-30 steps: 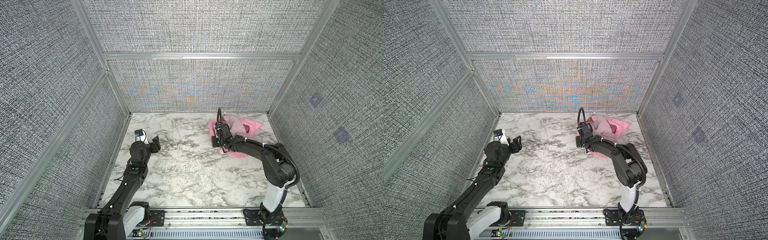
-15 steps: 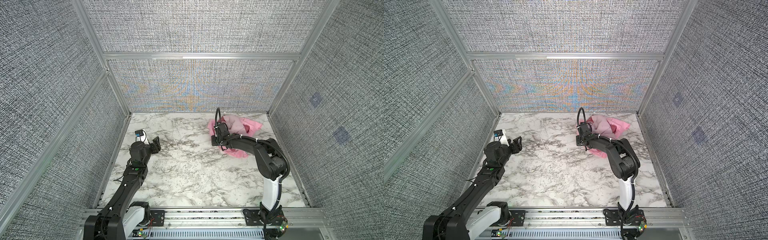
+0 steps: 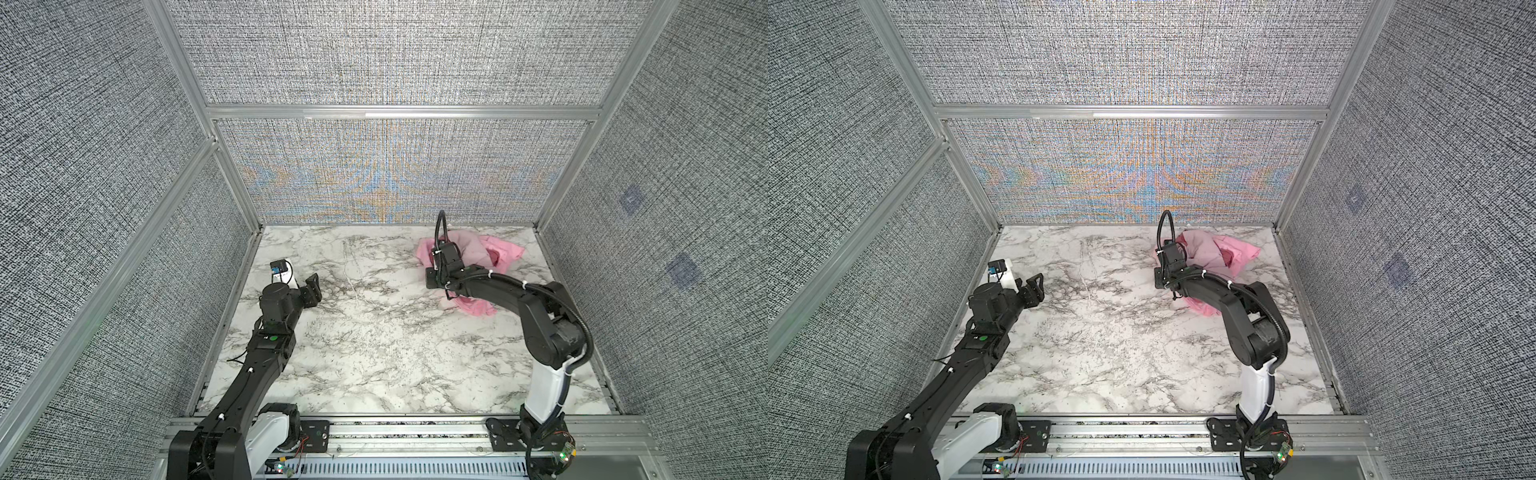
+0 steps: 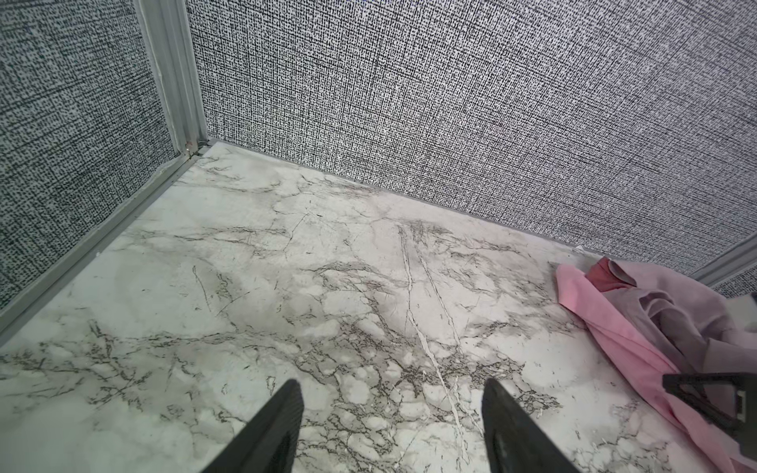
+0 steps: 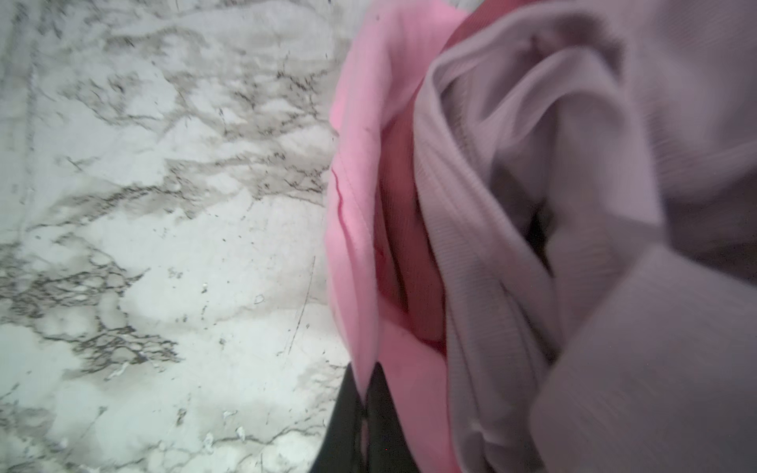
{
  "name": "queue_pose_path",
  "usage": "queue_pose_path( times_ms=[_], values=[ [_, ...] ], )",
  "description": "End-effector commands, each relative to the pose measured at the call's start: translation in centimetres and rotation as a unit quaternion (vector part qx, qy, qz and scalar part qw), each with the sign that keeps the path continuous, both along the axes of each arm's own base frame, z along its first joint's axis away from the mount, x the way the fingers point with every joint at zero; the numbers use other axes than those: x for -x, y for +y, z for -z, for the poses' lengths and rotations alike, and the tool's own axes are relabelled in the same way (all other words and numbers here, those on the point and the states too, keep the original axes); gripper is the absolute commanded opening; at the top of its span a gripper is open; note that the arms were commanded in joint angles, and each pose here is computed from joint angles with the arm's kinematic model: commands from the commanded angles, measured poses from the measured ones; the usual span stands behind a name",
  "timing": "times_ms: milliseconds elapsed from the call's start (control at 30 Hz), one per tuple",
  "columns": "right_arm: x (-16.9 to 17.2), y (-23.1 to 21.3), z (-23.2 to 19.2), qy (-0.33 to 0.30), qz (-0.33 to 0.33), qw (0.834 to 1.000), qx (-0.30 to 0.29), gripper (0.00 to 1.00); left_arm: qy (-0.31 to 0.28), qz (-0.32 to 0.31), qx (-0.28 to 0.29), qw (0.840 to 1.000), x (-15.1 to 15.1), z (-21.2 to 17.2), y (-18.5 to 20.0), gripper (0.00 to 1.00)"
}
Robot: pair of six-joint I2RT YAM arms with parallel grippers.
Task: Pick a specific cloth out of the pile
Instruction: 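Reach the right gripper down into the clothes pile and grasp the light pink cloth, then lift the light pink cloth high out of the pile with the right gripper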
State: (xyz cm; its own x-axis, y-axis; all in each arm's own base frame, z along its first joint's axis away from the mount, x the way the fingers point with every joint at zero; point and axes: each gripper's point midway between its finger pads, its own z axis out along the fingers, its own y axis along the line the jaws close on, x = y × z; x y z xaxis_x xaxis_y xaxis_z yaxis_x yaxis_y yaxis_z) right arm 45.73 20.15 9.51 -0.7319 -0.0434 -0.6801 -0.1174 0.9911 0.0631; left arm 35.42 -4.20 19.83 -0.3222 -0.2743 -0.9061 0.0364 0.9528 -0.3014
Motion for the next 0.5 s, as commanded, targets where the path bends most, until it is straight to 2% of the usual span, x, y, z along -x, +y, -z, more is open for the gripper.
queue_pose_path(
  times_ms=[0, 167, 467],
  values=[
    [-0.1, -0.4, -3.3, -0.034, 0.004, 0.999, -0.005, 0.0, -0.013, -0.003, 0.0, 1.0, -0.1, -1.0, 0.1, 0.71],
    [0.4, -1.5, -9.4, -0.08, 0.001, 0.997, -0.017, 0.0, -0.013, -0.002, 0.001, 1.0, -0.3, -1.5, 0.1, 0.71],
    [1.4, -3.8, -20.7, -0.173, -0.015, 0.98, -0.097, 0.0, -0.004, 0.001, 0.004, 1.0, -0.8, -2.3, -0.1, 0.71]
  ],
)
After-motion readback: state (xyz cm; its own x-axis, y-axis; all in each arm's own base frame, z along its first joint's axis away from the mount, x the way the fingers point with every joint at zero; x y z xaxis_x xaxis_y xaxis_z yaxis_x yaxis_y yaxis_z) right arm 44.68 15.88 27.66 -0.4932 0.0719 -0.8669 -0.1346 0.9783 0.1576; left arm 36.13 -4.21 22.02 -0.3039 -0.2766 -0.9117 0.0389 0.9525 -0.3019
